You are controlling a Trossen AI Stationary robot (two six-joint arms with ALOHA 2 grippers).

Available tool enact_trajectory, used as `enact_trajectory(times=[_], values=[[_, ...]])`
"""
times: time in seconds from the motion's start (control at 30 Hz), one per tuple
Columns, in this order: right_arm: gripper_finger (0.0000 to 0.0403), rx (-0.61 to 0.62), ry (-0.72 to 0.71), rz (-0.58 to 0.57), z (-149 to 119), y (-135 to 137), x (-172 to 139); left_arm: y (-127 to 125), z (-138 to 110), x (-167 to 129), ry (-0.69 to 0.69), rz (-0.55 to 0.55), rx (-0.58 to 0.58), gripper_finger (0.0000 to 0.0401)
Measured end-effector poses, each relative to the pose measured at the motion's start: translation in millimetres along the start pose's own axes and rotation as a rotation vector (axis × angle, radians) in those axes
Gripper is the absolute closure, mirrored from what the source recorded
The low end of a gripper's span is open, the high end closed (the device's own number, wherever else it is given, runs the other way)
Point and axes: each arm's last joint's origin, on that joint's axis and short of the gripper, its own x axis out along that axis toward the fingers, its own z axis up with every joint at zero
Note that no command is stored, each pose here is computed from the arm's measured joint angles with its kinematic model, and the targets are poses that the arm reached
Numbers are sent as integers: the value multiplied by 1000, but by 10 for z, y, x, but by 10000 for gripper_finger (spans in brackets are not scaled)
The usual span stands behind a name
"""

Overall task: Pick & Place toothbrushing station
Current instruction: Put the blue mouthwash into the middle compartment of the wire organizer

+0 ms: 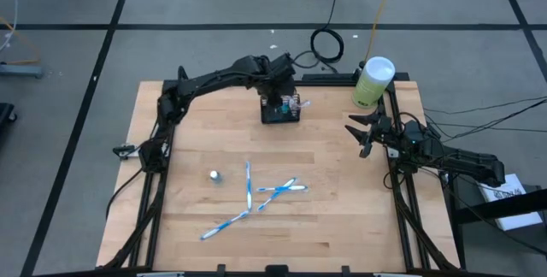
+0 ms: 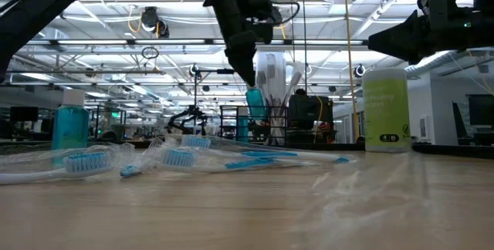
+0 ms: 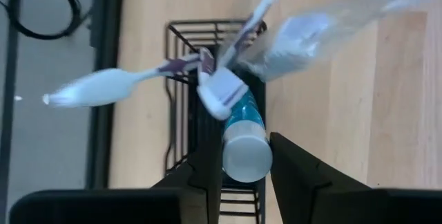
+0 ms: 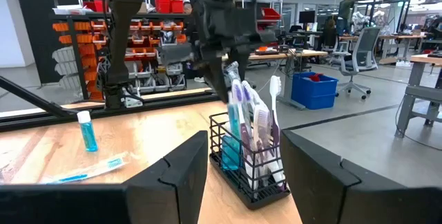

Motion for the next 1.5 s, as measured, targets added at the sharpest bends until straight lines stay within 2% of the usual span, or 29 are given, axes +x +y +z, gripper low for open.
enact_trajectory(times=[0.3, 0.37, 0.53, 0.77, 0.93, 1.03, 1.13, 1.27, 1.5], values=[[231, 0, 1, 0, -1, 0, 0, 3, -11, 365, 60, -37, -1, 305], [232, 0, 0, 0, 0, 0, 0, -3, -13, 454, 70, -51, -1, 294], [231, 0, 0, 0, 0, 0, 0, -29, 2, 464, 68, -46, 6, 264], [232, 0, 0, 0, 0, 0, 0, -111, 67, 439, 31, -37, 17, 257], [232, 0, 0, 0, 0, 0, 0, -164, 89, 438, 60, 47, 62, 255], [232, 0, 0, 0, 0, 0, 0, -195, 111, 361, 94, 104, 71, 255], [231, 0, 0, 0, 0, 0, 0, -228, 139, 249, 90, 111, 80, 254], [231, 0, 0, 0, 0, 0, 0, -278, 152, -9, 40, 55, 80, 254], [232, 0, 0, 1, 0, 1, 0, -369, 62, -671, -76, -79, -52, 254]])
